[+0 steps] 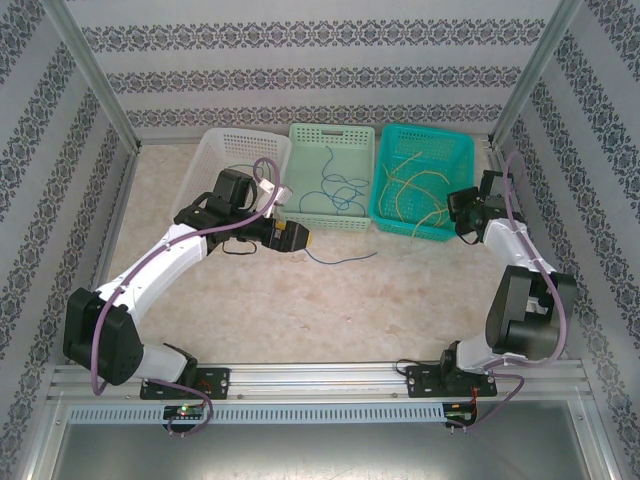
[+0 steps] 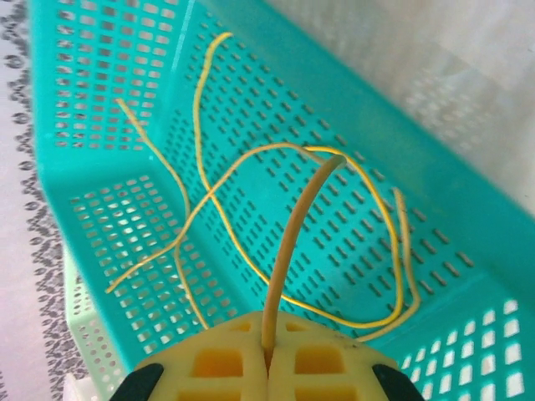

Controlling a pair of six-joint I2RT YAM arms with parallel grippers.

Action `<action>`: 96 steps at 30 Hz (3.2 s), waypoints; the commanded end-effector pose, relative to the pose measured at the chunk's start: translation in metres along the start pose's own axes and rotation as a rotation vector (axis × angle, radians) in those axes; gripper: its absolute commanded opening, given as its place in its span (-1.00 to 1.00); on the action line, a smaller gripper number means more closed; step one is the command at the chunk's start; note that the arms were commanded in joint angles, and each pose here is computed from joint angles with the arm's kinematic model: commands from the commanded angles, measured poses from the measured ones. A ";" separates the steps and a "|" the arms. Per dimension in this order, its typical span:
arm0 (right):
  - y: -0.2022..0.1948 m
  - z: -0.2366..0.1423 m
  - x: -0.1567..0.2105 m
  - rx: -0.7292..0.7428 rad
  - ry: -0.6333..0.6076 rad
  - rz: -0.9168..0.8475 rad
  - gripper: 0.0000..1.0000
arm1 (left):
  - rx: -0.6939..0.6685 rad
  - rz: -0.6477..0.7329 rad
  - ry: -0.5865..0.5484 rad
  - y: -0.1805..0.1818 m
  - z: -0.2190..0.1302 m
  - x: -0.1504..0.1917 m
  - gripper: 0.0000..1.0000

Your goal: Untangle the cables

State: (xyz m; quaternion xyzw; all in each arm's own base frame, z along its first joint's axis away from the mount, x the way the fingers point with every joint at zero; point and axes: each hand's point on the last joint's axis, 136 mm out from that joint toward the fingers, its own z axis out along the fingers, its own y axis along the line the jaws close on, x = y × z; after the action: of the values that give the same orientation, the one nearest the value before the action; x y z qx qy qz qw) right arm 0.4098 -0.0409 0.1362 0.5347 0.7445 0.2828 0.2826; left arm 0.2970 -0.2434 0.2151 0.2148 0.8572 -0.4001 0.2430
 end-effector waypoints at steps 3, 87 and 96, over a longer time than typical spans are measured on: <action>0.020 -0.006 -0.002 -0.033 -0.040 -0.143 0.01 | 0.033 0.018 -0.020 -0.009 0.001 -0.009 0.99; -0.089 0.054 0.234 0.266 0.073 -0.772 -0.60 | -0.055 -0.079 -0.026 0.018 0.014 -0.008 0.99; -0.090 0.049 0.229 0.285 0.069 -0.797 -0.95 | -0.050 -0.079 -0.023 0.017 0.014 -0.009 0.99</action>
State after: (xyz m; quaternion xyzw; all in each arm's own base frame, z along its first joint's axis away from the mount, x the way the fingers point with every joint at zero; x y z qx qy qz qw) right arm 0.3181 0.1457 0.0128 0.2376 0.9331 0.0417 0.2667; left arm 0.3167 -0.2410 0.1961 0.1553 0.8777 -0.3856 0.2386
